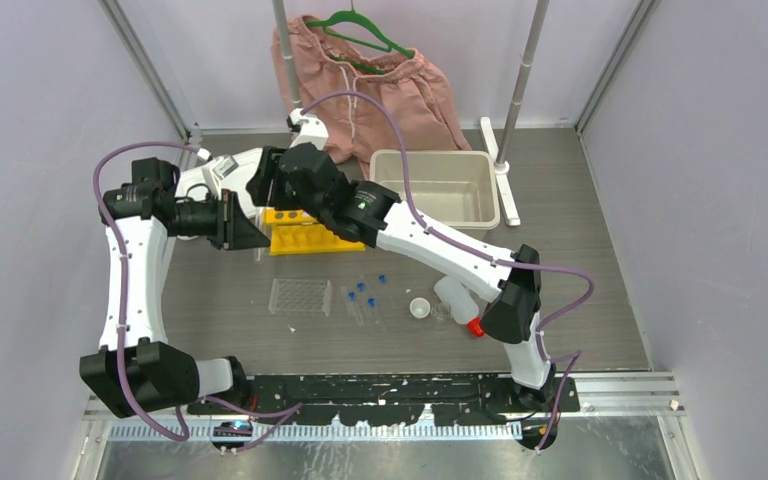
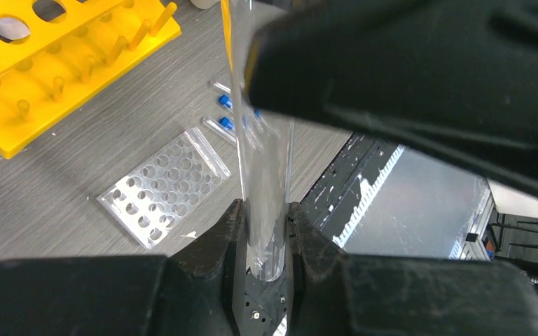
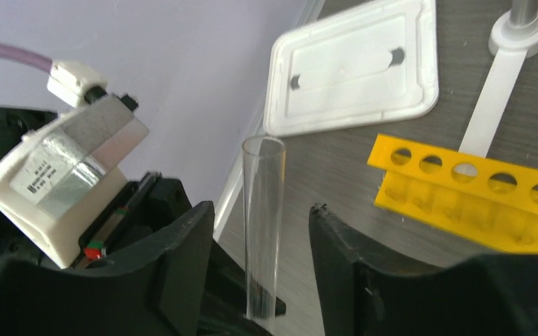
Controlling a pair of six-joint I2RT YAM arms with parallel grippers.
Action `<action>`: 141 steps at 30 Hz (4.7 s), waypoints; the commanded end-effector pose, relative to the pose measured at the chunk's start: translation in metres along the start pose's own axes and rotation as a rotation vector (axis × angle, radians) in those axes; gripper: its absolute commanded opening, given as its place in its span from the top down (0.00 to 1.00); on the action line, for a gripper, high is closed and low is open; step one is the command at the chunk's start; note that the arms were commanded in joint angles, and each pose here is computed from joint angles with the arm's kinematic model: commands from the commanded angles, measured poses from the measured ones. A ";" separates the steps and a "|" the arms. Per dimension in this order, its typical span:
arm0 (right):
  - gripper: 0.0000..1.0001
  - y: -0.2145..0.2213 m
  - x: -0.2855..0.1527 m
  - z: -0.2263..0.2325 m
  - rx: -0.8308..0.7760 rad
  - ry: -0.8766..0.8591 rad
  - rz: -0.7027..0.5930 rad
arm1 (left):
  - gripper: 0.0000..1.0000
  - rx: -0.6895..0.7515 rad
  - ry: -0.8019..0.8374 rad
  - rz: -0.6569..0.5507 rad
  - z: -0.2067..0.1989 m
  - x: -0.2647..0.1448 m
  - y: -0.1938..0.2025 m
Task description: Organize the chemistry lab equipment
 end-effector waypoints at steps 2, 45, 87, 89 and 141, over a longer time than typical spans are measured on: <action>0.39 -0.027 -0.025 -0.001 0.012 -0.091 0.155 | 1.00 0.147 -0.013 -0.054 -0.008 -0.005 0.003; 0.99 -0.073 0.011 -0.074 -0.425 0.198 -0.014 | 0.00 -0.055 -0.223 -0.006 0.049 0.013 -0.016; 0.99 0.013 0.061 -0.088 -0.547 0.191 -0.079 | 0.17 -0.196 -0.323 0.062 0.098 0.013 -0.007; 0.99 0.014 0.061 -0.088 -0.550 0.189 -0.069 | 0.18 -0.197 -0.321 0.064 0.098 0.013 -0.007; 0.79 0.079 0.084 -0.132 -0.568 0.262 0.096 | 0.17 -0.162 -0.350 0.086 0.095 0.008 -0.006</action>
Point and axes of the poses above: each gripper's point midway between its finger pads, its own x axis out along the fingers, its own z axis along the line the jaws close on, y = z × x, the point moved 10 cm from there along -x, back along the fingers
